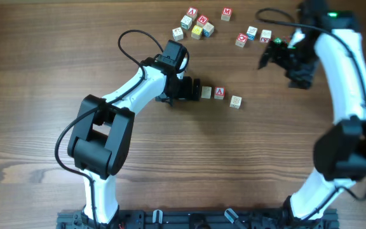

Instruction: Form a horizontal line

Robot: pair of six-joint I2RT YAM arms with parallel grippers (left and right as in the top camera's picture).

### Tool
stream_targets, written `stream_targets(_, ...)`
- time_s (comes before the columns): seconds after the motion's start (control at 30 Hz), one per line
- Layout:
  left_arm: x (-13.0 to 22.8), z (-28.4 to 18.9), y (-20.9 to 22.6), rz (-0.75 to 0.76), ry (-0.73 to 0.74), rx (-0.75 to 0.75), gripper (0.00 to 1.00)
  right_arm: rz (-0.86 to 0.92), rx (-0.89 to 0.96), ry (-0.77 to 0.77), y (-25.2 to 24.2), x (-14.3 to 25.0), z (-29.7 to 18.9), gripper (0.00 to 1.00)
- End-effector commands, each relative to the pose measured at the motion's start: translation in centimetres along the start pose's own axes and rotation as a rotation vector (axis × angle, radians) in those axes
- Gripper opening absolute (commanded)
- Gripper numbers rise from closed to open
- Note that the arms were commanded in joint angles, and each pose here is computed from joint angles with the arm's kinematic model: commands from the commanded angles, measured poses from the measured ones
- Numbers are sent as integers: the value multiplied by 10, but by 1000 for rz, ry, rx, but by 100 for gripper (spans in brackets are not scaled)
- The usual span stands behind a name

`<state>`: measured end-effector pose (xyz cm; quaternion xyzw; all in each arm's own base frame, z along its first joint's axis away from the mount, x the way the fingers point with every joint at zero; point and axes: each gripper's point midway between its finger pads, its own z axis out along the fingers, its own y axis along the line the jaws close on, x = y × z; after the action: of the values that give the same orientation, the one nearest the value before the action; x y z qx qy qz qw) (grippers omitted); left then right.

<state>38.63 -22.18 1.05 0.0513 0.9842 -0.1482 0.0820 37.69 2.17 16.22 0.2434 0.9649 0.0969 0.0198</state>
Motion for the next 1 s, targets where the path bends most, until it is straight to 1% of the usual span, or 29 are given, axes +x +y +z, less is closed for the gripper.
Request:
stream_targets(0.0, 25, 24, 22, -28, 87, -57, 100, 128, 162, -172, -35, 4, -51, 100)
stream_targets(0.03, 25, 24, 22, -28, 87, -57, 100, 194, 225, -203, -50, 12, -65, 100)
stream_targets(0.1, 25, 24, 22, -28, 87, -57, 100, 223, 246, -209, -58, 24, -76, 100)
stream_targets(0.13, 25, 24, 22, -28, 87, -57, 100, 207, 247, -207, -60, 30, -81, 100)
stream_targets(0.2, 25, 24, 22, -28, 87, -57, 100, 77, 224, -162, -56, 39, -78, 100)
stream_targets(0.27, 25, 24, 22, -28, 87, -57, 100, 73, 231, -97, -59, 49, -61, 98)
stream_targets(0.3, 25, 24, 22, -28, 87, -57, 100, 82, 239, -66, -62, 53, -49, 84)
stream_targets(0.33, 25, 24, 22, -28, 87, -57, 100, 100, 245, -37, -65, 57, -37, 66)
stream_targets(0.37, 25, 24, 22, -28, 87, -57, 100, 150, 227, 30, -65, 69, -3, 41)
stream_targets(0.4, 25, 24, 22, -28, 87, -57, 100, 158, 184, 75, -60, 77, 17, 30)
stream_targets(0.5, 25, 24, 22, -28, 87, -57, 100, 142, 35, 173, -39, 99, 74, 5)
stream_targets(0.57, 25, 24, 22, -28, 87, -57, 100, 127, -26, 135, -31, 98, 105, 4)
stream_targets(0.67, 25, 24, 22, -28, 87, -57, 100, 178, -97, 41, -20, 89, 139, 4)
stream_targets(0.77, 25, 24, 22, -28, 87, -57, 100, 172, -166, -36, -7, 76, 152, 4)
stream_targets(0.97, 25, 24, 22, -28, 87, -57, 100, 172, -187, -70, 12, 75, 174, 5)
